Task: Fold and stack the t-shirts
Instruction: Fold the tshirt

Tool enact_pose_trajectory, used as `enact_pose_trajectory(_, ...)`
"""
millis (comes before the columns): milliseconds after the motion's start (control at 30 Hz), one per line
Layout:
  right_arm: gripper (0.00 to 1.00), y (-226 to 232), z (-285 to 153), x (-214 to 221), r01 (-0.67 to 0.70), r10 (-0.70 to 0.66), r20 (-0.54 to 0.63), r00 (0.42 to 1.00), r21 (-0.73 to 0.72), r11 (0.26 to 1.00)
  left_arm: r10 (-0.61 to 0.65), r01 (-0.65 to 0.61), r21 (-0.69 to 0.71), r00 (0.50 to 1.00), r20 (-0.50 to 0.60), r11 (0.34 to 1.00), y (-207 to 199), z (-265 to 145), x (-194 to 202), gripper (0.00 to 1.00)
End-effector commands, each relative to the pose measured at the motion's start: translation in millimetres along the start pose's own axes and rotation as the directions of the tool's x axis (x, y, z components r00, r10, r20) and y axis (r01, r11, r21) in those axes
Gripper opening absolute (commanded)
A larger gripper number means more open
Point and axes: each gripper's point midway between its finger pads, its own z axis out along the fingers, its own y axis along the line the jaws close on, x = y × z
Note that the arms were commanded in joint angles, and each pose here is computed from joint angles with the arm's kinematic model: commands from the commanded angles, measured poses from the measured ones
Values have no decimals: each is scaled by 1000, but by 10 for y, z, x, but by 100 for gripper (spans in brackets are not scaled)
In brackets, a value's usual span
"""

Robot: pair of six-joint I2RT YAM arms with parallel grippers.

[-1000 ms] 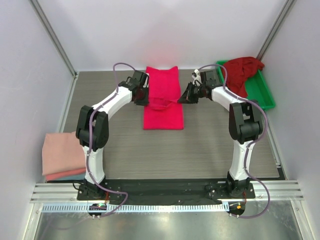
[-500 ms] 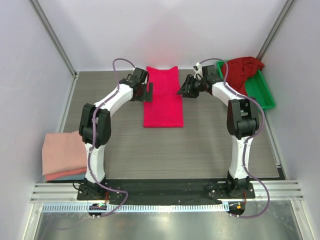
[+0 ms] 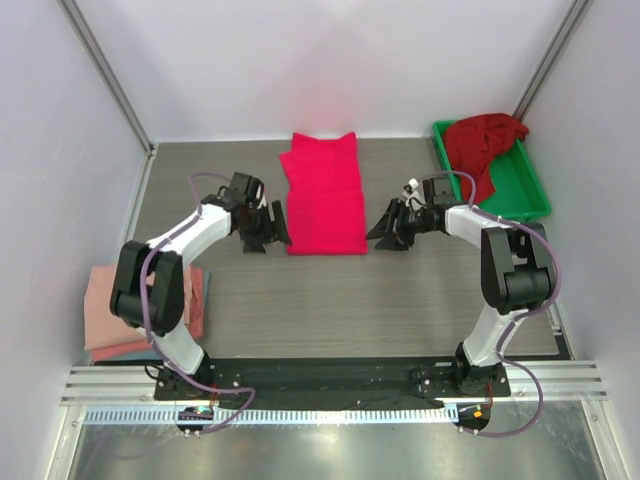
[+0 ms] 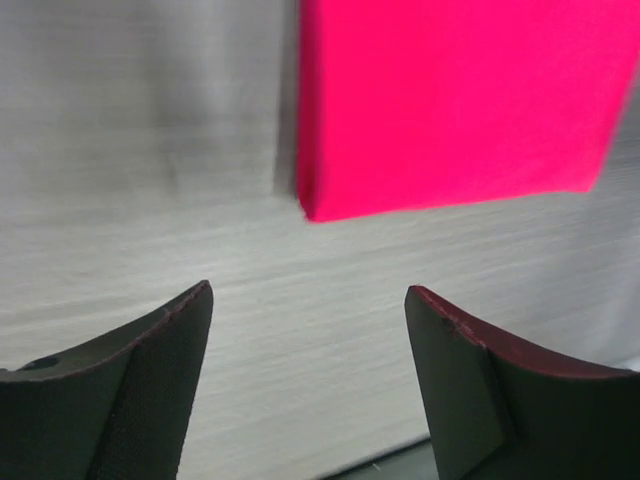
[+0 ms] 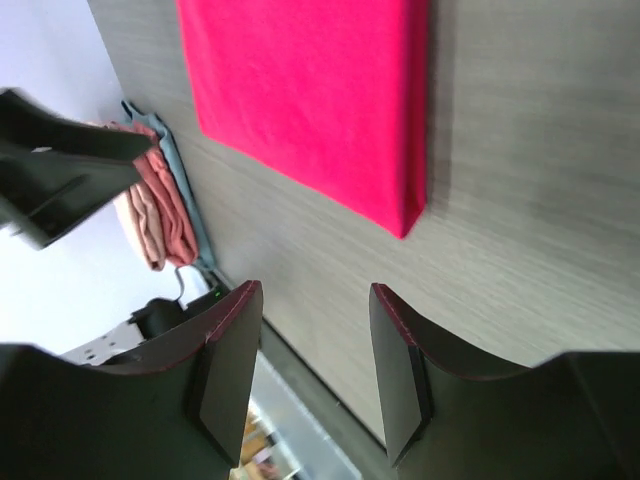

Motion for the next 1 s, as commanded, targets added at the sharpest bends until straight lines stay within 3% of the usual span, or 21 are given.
enact_pose_trajectory(0, 53, 192, 40, -2, -37, 36, -11, 999, -96, 995, -183, 205, 155, 972, -149, 966, -185, 164, 218, 77)
enact_pose_trajectory(367, 51, 21, 334, 165, -75, 72, -56, 996, -62, 995, -241, 292, 198, 938, -247, 936, -221, 514, 367, 61)
enact_pose_trajectory(767, 50, -203, 399, 339, -91, 90, -119, 989, 2, 996, -257, 311, 182, 929, -267, 933, -194, 672, 328, 59)
enact_pose_trajectory(967, 50, -332, 459, 390, -105, 109, -129, 986, 35, 994, -269, 312, 141, 929, -255, 940, -104, 722, 297, 52)
